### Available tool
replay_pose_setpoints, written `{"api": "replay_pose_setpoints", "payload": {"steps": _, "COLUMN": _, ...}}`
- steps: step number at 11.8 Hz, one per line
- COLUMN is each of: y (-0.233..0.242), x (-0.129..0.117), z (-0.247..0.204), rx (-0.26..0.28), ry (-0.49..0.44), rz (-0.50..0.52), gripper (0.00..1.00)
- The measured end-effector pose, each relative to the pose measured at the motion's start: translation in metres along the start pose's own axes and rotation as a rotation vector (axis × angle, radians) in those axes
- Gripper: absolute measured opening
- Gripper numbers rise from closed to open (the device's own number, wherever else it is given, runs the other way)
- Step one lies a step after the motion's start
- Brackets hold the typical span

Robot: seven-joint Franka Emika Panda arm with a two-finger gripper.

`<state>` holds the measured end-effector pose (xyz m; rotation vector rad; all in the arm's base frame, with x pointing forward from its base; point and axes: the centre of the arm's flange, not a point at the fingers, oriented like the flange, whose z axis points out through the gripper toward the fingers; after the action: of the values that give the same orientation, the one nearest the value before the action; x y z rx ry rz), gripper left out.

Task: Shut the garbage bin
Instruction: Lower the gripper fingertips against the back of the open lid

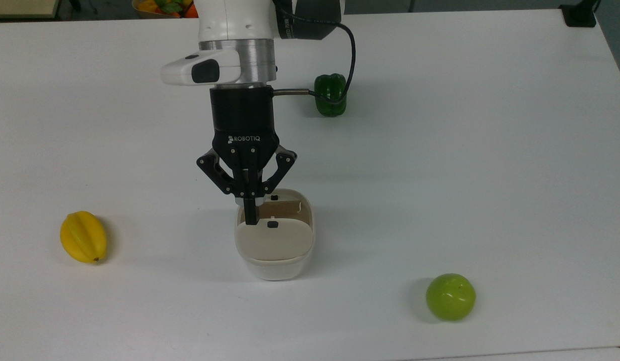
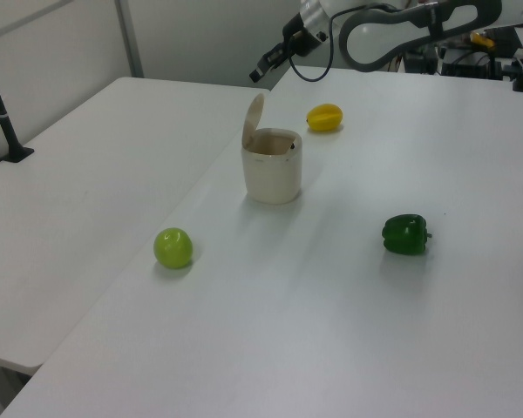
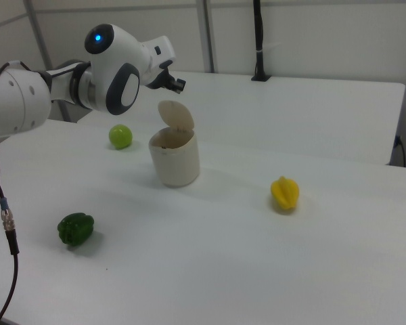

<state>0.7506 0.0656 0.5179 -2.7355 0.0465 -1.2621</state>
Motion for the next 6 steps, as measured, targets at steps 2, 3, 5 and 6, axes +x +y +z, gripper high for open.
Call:
{"api": "replay_pose_setpoints", "payload": {"steps": 2, "y": 0.0002, "x": -0.0012, "z": 0.0026, "rx": -0.001, "ry": -0.002, "rz": -0.001, "gripper": 0.00}}
{"api": "replay_pose_setpoints", "payload": {"steps": 3, "y": 0.0003, "x": -0.0016, "z": 0.0033, "rx": -0.001, "ry": -0.003, "rz": -0.003, "gripper": 0.00}}
{"api": "replay_pose_setpoints", "payload": {"steps": 5, "y": 0.0003, "x": -0.0020, "z": 0.0038, "rx": -0.001, "ry": -0.004, "rz": -0.006, "gripper": 0.00}}
{"api": "replay_pose_setpoints", "payload": {"steps": 6, "y": 0.0004, "x": -0.0024, "z": 0.0044, "rx": -0.002, "ry": -0.005, "rz": -0.007, "gripper": 0.00}}
